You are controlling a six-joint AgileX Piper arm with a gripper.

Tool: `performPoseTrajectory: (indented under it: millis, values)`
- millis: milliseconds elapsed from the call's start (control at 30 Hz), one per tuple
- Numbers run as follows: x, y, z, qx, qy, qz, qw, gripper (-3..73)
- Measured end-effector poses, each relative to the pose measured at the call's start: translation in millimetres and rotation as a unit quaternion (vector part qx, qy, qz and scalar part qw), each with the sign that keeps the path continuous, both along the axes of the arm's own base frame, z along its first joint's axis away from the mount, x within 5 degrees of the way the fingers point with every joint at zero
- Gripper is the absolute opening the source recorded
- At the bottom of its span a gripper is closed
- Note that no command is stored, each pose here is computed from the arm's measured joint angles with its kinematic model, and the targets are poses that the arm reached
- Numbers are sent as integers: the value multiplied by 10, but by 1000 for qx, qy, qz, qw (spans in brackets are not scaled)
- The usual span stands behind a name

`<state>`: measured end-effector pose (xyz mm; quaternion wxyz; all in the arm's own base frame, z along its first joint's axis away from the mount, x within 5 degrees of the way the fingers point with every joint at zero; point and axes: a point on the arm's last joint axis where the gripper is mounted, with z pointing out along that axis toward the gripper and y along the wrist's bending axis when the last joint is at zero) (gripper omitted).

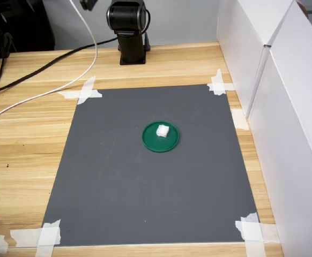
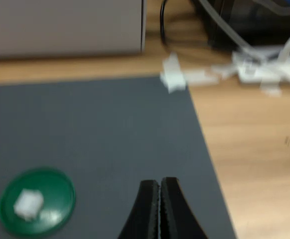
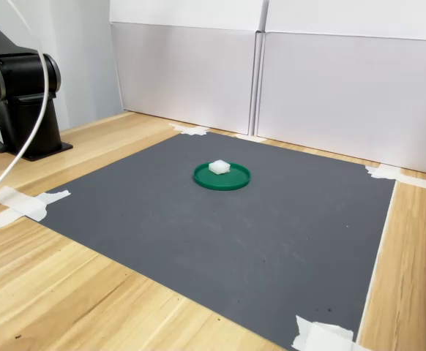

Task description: Grasp a white terminal and put it in the green lid.

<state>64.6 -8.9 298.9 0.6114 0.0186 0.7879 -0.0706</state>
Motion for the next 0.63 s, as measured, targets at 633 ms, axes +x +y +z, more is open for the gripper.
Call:
performPoseTrajectory:
  millis: [633]
  values:
    - [-205,29,-697,5,41,0,999,-16]
